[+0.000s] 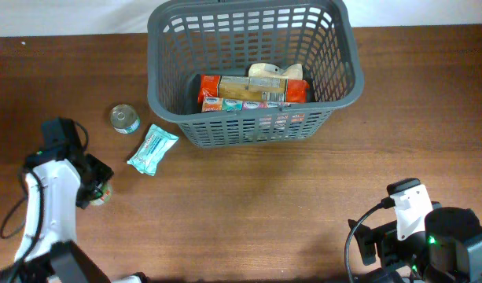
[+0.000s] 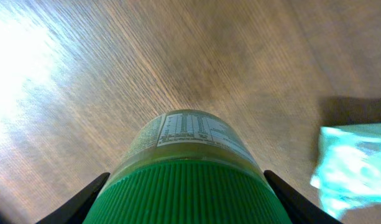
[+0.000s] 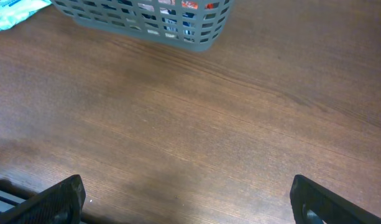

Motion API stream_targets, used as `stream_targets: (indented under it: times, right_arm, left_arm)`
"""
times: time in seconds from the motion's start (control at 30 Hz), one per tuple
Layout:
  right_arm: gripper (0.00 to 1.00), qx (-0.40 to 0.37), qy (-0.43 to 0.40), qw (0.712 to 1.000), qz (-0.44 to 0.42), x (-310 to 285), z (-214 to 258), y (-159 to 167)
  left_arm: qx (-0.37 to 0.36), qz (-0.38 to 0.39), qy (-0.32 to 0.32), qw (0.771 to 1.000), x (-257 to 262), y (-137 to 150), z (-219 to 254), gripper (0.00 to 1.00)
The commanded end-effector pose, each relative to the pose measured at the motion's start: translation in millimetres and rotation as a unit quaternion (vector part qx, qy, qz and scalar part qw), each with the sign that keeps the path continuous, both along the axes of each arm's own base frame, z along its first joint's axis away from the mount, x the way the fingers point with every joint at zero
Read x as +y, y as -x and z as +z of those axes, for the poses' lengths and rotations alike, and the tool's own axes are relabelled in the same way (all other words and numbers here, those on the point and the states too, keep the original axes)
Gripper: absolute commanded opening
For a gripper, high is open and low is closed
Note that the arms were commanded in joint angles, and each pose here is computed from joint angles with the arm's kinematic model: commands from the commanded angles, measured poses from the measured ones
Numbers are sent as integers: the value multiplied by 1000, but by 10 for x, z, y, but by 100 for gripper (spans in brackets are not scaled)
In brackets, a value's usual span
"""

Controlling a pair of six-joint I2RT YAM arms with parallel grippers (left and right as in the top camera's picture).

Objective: Pack container
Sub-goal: 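Lift the jar and drop it into the basket's left side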

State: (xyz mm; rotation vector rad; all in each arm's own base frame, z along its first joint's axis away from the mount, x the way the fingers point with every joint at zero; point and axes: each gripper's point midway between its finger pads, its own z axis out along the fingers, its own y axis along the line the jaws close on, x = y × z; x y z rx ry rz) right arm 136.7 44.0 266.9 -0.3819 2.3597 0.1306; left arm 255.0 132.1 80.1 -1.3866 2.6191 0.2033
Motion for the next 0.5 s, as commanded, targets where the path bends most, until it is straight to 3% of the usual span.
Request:
stream_targets:
  times: [0.0,0.2,0.27,0.47]
  right_arm:
    - [99,-8,-3,1000,-4,-9,42,-2]
    - [99,-8,-3,1000,-4,-9,42,-2]
    - [99,-8,-3,1000,-4,-9,42,-2]
    - [99,-8,-3,1000,-4,-9,43,-2]
  left_arm:
    - [-69,-20,-30,997,55,-245,592,2]
    - [-194,-113,-86,971,-160,-814,1706,2]
    - [-275,-180,-121,937,-389,-1101,2383,2]
    - [-395,-309,-120,857,-1092,-1580,3246,2]
